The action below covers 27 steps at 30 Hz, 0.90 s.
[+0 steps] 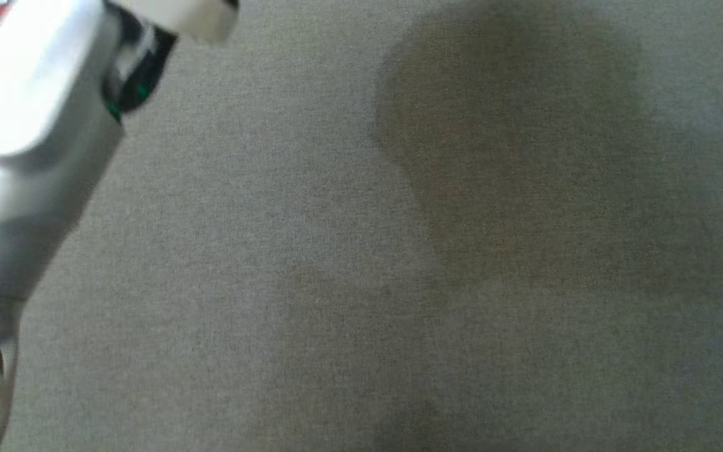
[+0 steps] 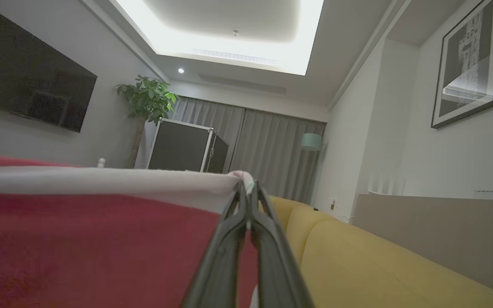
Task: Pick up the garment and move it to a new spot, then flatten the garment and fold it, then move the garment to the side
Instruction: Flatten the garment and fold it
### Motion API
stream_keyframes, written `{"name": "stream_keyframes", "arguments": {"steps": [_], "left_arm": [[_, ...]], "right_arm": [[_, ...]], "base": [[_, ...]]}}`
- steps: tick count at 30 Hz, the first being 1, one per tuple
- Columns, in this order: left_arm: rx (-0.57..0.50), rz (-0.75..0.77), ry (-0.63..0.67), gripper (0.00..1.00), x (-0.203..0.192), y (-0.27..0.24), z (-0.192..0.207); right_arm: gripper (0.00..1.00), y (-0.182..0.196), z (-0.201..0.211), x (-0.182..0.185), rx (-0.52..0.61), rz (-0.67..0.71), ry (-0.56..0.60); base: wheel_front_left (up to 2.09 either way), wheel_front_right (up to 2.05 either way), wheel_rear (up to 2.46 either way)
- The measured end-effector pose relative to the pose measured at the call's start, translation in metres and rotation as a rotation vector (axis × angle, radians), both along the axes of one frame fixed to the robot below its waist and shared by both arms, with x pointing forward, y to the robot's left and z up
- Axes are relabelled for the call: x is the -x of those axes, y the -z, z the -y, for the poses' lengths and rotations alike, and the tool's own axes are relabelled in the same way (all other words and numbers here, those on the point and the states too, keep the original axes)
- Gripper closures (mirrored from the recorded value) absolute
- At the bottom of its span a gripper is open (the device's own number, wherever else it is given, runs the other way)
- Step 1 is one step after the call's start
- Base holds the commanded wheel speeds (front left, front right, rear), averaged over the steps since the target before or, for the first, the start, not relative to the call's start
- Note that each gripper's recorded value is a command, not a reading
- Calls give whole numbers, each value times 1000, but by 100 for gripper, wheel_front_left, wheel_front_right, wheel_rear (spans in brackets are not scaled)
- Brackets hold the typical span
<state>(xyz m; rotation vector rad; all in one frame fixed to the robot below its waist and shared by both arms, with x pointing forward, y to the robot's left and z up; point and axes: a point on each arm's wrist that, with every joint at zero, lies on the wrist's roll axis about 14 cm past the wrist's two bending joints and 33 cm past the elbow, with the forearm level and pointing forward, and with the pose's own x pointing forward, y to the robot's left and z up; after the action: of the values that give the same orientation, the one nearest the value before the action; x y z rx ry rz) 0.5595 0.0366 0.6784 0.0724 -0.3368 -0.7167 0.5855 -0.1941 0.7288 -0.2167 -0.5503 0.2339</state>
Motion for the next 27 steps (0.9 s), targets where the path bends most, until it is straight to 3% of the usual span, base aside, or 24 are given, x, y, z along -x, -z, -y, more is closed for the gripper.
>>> {"name": "stream_keyframes", "arguments": {"steps": [4,10,13,19,23,27], "left_arm": [[-54,-94,3,100,9,53,1],[-105,-354,29,100,64,165,4],[-102,-476,61,100,111,210,13],[-101,-642,108,100,199,262,22],[-87,-678,119,100,234,269,25],[-90,-686,130,100,260,269,22]], "right_arm": [[100,32,-2,8,-4,-68,-17],[100,163,10,49,-34,-391,-8],[100,205,17,82,-62,-510,-2],[100,234,38,149,-104,-639,32],[100,251,51,205,-130,-743,66],[100,242,58,241,-127,-781,86]], "base": [[0,0,0],[0,0,0],[0,0,0],[0,0,0],[0,0,0],[0,0,0]]}}
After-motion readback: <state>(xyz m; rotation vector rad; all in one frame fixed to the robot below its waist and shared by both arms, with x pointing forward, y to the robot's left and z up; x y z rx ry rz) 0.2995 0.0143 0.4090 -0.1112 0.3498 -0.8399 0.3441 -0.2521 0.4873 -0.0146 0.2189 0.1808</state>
